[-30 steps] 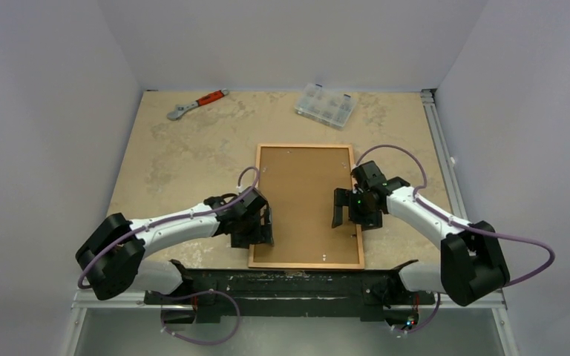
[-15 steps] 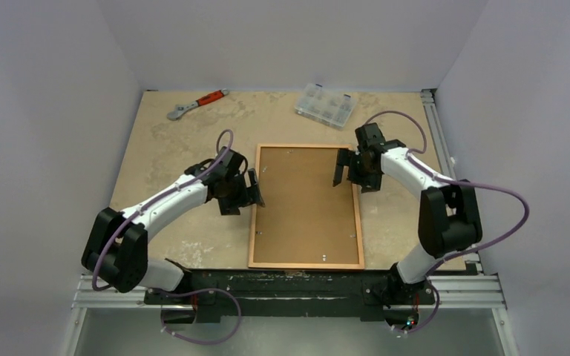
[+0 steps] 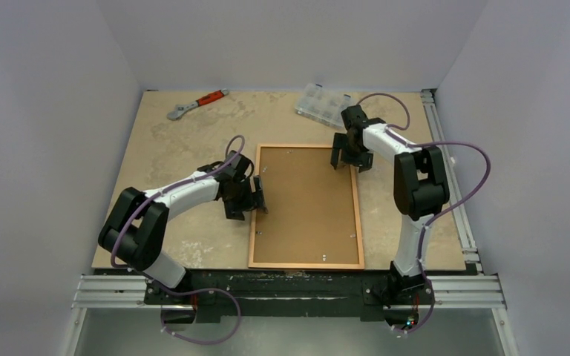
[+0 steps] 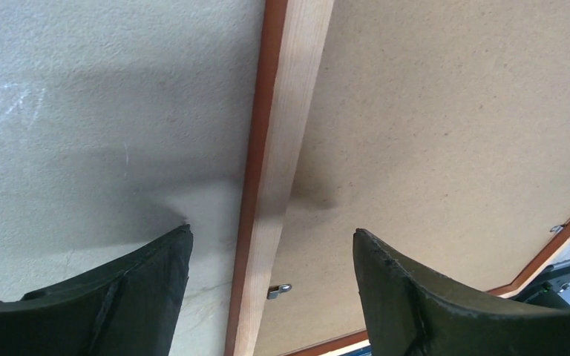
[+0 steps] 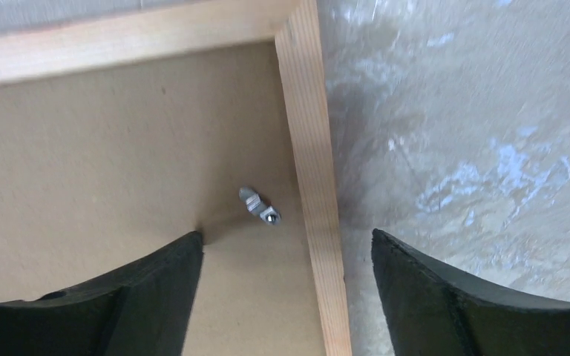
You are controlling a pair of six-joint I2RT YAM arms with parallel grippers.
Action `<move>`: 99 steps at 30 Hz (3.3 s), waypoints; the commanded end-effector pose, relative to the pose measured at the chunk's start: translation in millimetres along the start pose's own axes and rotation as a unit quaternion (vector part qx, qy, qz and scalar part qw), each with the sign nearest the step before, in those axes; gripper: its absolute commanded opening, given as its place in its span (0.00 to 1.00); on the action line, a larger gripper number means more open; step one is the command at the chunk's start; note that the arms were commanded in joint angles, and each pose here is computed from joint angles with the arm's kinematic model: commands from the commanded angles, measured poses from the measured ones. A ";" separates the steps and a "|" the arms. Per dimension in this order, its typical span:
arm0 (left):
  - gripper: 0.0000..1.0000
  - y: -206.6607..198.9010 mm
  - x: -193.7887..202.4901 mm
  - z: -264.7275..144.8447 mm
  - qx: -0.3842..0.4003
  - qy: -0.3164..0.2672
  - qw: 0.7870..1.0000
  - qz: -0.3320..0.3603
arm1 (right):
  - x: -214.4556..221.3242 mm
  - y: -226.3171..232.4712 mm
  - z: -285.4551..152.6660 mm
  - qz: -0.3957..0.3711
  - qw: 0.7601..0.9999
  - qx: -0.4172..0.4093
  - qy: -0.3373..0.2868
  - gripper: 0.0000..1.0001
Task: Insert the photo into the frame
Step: Install the photo frame at the center of the board.
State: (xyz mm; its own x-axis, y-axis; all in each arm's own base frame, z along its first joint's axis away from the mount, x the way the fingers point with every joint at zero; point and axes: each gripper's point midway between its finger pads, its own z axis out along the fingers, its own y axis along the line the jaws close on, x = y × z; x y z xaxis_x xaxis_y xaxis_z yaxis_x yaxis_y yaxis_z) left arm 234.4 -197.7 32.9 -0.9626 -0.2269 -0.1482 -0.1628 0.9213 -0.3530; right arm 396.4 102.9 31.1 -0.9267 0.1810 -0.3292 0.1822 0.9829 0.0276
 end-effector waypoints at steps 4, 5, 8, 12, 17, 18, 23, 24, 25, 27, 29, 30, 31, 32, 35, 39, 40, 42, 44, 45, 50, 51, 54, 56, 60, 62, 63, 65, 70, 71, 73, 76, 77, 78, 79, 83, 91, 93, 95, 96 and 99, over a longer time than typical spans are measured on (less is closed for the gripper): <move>0.73 -5.0 -5.6 3.6 0.018 -0.012 1.000 0.016 | -27.7 -10.4 3.4 -0.008 0.999 0.038 -0.024 0.67; 0.73 -4.9 -5.7 3.5 0.019 -0.012 1.000 0.017 | -27.8 -9.9 4.0 -0.007 0.999 0.035 -0.023 0.61; 0.71 -4.7 -5.4 4.4 0.018 -0.011 1.000 0.019 | -24.6 -9.6 7.9 -0.001 1.000 0.027 -0.017 0.44; 0.70 -5.3 -5.8 4.2 0.019 -0.011 1.000 0.020 | -20.4 -10.9 10.3 -0.001 1.000 0.026 -0.010 0.22; 0.70 -6.0 -7.3 3.0 0.021 -0.015 0.999 0.020 | -20.6 -10.9 10.3 0.000 1.000 0.025 -0.013 0.10; 0.70 -6.2 -7.2 2.9 0.022 -0.016 0.999 0.020 | -20.7 -10.1 10.0 0.001 1.000 0.023 -0.013 0.09; 0.72 -8.5 -10.9 0.5 0.024 -0.024 0.999 0.022 | -22.6 -0.9 0.3 0.003 1.000 -0.006 -0.015 0.18; 0.74 -8.7 -12.1 -0.2 0.024 -0.027 0.999 0.021 | -22.0 0.6 -2.1 0.003 1.000 -0.013 -0.016 0.29; 0.75 -9.1 -13.8 -1.4 0.025 -0.030 0.999 0.021 | -22.3 2.6 -5.8 0.004 1.000 -0.021 -0.017 0.39; 0.77 -9.5 -18.2 -4.4 0.027 -0.038 0.999 0.018 | -21.4 5.8 -12.3 0.009 0.999 -0.043 -0.017 0.58; 0.78 -9.5 -25.2 -8.4 0.035 -0.049 0.998 0.010 | -19.5 6.9 -17.7 0.021 0.997 -0.067 -0.015 0.71; 0.78 -10.4 -29.9 -10.9 0.042 -0.057 0.998 0.005 | -17.3 9.0 -20.4 0.029 0.996 -0.087 -0.011 0.77; 0.78 -11.4 -34.7 -13.1 0.049 -0.064 0.997 0.000 | -15.0 10.5 -22.1 0.040 0.993 -0.109 -0.005 0.80; 0.78 -11.9 -39.9 -15.1 0.055 -0.069 0.996 -0.005 | -11.2 11.2 -23.2 0.049 0.990 -0.133 0.002 0.82; 0.79 -17.8 -58.5 -21.8 0.077 -0.081 0.994 -0.015 | 0.3 12.0 -27.2 0.077 0.980 -0.184 0.017 0.83; 0.78 -26.8 -86.6 -25.0 0.090 -0.086 0.992 -0.017 | 18.3 11.3 -34.8 0.085 0.974 -0.208 0.023 0.84; 0.78 -31.1 -98.2 -28.2 0.088 -0.093 0.992 -0.013 | 23.0 10.7 -35.6 0.086 0.974 -0.210 0.025 0.84; 0.78 -28.7 -111.9 -27.8 0.059 -0.095 0.994 -0.008 | 27.6 10.1 -37.6 0.088 0.972 -0.215 0.022 0.84; 0.79 -24.3 -126.3 -27.3 0.024 -0.102 0.994 -0.005 | 32.5 9.0 -37.7 0.086 0.973 -0.215 0.026 0.84; 0.79 -22.9 -133.3 -27.4 0.009 -0.105 0.994 -0.005 | 33.9 8.2 -37.6 0.084 0.973 -0.213 0.027 0.84; 0.79 -25.3 -158.3 -21.3 -0.027 -0.109 0.994 -0.003 | 38.6 7.0 -35.7 0.082 0.973 -0.212 0.031 0.84; 0.78 -25.0 -161.1 -18.8 -0.035 -0.106 0.994 -0.001 | 39.1 6.9 -35.4 0.082 0.973 -0.213 0.032 0.84; 0.76 -24.0 -163.6 -8.5 -0.060 -0.096 0.994 0.011 | 40.4 6.2 -34.2 0.081 0.974 -0.211 0.033 0.84; 0.74 -29.0 -163.5 -4.0 -0.065 -0.088 0.994 0.022 | 40.7 6.4 -34.4 0.081 0.973 -0.211 0.033 0.84; 0.72 -31.8 -163.2 6.9 -0.092 -0.086 0.991 0.043 | 40.5 5.7 -35.4 0.080 0.974 -0.211 0.032 0.84; 0.71 -35.0 -161.0 11.5 -0.103 -0.081 0.990 0.055 | 40.6 5.6 -35.9 0.081 0.974 -0.211 0.032 0.84; 0.70 -36.2 -160.8 13.4 -0.109 -0.080 0.989 0.059 | 40.1 5.3 -36.1 0.081 0.974 -0.210 0.031 0.84; 0.69 -35.9 -160.2 17.8 -0.119 -0.076 0.988 0.066 | 40.4 5.2 -35.8 0.080 0.974 -0.209 0.032 0.84; 0.64 -29.5 -157.8 32.4 -0.135 -0.064 0.986 0.067 | 40.8 5.5 -35.4 0.081 0.974 -0.210 0.033 0.84; 0.64 -28.5 -156.8 36.3 -0.136 -0.060 0.987 0.067 | 40.7 5.5 -35.6 0.081 0.974 -0.210 0.033 0.84; 0.63 -28.4 -157.0 41.5 -0.135 -0.059 0.987 0.066 | 40.4 5.2 -36.7 0.081 0.974 -0.211 0.031 0.84; 0.61 -26.6 -157.7 43.8 -0.139 -0.060 0.986 0.064 | 40.1 5.7 -37.8 0.081 0.973 -0.213 0.031 0.84; 0.61 -26.0 -158.4 43.3 -0.141 -0.063 0.986 0.062 | 40.1 5.3 -38.1 0.080 0.973 -0.213 0.031 0.84; 0.60 -25.1 -158.9 42.7 -0.144 -0.065 0.986 0.059 | 40.1 5.5 -38.2 0.080 0.973 -0.213 0.031 0.84; 0.60 -24.4 -160.6 42.3 -0.147 -0.070 0.985 0.057 | 40.1 6.1 -38.3 0.079 0.973 -0.214 0.031 0.84; 0.61 -27.0 -165.1 45.5 -0.143 -0.074 0.985 0.057 | 40.0 6.7 -37.6 0.079 0.973 -0.215 0.032 0.84; 0.26 -26.5 -162.4 52.2 -0.126 -0.068 0.988 0.052 | 41.4 7.9 -37.7 0.078 0.972 -0.220 0.035 0.83; 0.17 -27.3 -162.6 53.3 -0.116 -0.068 0.990 0.048 | 42.1 8.1 -37.7 0.077 0.972 -0.221 0.036 0.83; 0.11 -28.1 -163.0 53.7 -0.109 -0.068 0.991 0.047 | 42.9 7.4 -37.4 0.076 0.972 -0.220 0.037 0.82; 0.10 -28.8 -163.3 53.2 -0.105 -0.068 0.991 0.046 | 43.6 7.3 -37.1 0.075 0.972 -0.220 0.037 0.82; 0.08 -31.0 -164.5 51.7 -0.097 -0.070 0.992 0.049 | 44.1 7.0 -37.0 0.074 0.972 -0.219 0.037 0.82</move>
State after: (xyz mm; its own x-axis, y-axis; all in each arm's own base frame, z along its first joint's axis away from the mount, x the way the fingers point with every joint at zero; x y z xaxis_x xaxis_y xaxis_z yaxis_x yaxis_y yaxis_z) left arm 401.7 -199.6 30.9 -0.9463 -0.1535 -0.2846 -0.1266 0.9857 -0.1109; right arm 344.5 115.1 38.8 -0.9263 0.3245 -0.1912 0.2122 0.8691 0.4468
